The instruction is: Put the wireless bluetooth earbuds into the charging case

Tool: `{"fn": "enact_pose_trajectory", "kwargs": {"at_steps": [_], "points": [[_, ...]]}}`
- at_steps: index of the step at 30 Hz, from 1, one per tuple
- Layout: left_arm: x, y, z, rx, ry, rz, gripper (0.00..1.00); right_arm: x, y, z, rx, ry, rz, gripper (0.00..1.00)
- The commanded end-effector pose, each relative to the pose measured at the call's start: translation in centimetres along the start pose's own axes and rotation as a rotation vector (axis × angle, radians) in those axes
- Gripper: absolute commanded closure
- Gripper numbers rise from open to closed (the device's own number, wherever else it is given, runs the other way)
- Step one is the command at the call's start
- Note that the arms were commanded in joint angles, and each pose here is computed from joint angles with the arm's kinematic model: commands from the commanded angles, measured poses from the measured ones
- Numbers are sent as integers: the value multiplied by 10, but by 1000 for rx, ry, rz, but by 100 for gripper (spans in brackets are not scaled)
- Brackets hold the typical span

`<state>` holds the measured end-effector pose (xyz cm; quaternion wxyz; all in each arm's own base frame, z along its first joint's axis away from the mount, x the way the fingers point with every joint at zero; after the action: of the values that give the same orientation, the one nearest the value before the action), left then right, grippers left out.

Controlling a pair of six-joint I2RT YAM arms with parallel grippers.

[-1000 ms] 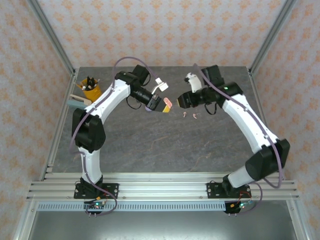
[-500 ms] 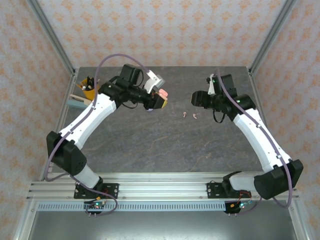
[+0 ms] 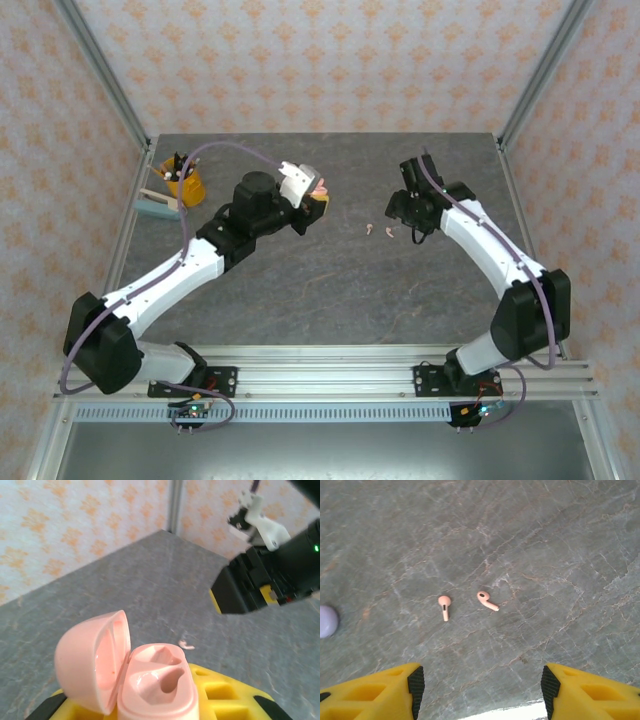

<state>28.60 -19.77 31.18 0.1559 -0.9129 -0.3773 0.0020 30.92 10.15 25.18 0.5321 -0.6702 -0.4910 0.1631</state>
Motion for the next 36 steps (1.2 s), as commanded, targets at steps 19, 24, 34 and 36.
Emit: {"fn": "enact_pose_trajectory", "kwargs": {"at_steps": [19,24,34,36], "points": [[-19,-27,13,-504,76,29,100,0,61,-20,87,130,127,35],[-19,-25,11,-561,58,-15,100,8,72,-23,116,118,136,36],[-23,-23,13,-555,40,-7,100,7,101,-25,141,75,235,38],[-23,-24,13,-546,39,-9,100,7,108,-24,157,66,243,40]]}}
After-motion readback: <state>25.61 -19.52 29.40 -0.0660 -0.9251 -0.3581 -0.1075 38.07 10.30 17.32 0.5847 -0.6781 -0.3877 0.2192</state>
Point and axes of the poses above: each hand's point on the last joint's axis, 136 mm out from that joint toward the fingers, its own y axis out along the fingers, its own x axis along the line the jaws close on, z = x × y, the point moved 10 cm from there along -y, back along the fingers, and after that the axes turned 10 degrees about y, right-handed, at the moved point
